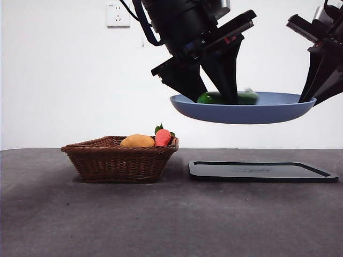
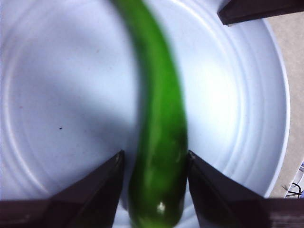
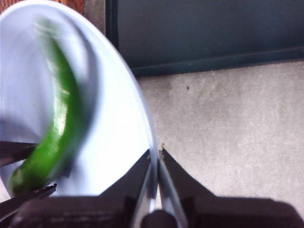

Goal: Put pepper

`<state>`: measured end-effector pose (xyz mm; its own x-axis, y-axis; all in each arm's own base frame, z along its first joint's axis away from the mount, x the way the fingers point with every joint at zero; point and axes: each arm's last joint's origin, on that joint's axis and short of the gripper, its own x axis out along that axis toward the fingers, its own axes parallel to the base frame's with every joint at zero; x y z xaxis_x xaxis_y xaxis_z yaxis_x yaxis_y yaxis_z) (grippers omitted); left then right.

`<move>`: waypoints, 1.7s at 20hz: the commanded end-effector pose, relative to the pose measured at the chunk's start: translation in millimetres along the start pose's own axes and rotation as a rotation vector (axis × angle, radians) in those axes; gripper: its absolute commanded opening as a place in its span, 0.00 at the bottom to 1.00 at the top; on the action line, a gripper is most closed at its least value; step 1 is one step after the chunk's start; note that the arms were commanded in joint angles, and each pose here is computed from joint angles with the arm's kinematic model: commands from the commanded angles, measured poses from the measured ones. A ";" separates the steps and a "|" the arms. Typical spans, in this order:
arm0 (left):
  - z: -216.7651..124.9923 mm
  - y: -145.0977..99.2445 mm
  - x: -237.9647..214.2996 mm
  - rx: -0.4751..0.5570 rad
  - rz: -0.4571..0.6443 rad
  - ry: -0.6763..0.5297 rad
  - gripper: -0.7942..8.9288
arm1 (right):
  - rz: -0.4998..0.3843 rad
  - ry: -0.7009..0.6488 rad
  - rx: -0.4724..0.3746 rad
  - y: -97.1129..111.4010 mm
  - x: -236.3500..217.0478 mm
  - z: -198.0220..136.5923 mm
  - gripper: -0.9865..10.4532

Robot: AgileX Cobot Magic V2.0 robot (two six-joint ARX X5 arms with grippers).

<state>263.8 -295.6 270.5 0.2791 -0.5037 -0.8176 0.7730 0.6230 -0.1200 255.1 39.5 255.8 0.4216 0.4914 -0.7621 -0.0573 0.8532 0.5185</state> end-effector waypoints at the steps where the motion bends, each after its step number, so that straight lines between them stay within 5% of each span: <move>1: 2.6 -4.2 6.2 0.011 -0.008 0.002 0.32 | 0.011 -0.006 -0.007 3.4 -2.0 4.4 0.09; 11: 8.6 -13.1 -55.2 0.026 -0.042 -0.126 0.35 | -0.006 0.026 0.026 1.8 -2.2 0.9 0.09; 23: -37.3 -35.9 -251.2 0.084 -0.045 -0.571 0.35 | -0.114 -0.027 0.184 -43.7 4.8 42.8 0.09; 34: -62.7 -39.1 -281.0 0.078 -0.048 -0.585 0.35 | -0.085 0.005 0.227 -85.0 78.8 106.9 0.09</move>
<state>120.7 -139.5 464.6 0.4959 -0.7807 -0.3803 0.8216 0.5636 -0.0855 384.7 -13.0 190.9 0.3989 0.4107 -0.8199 0.1858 0.8394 0.5108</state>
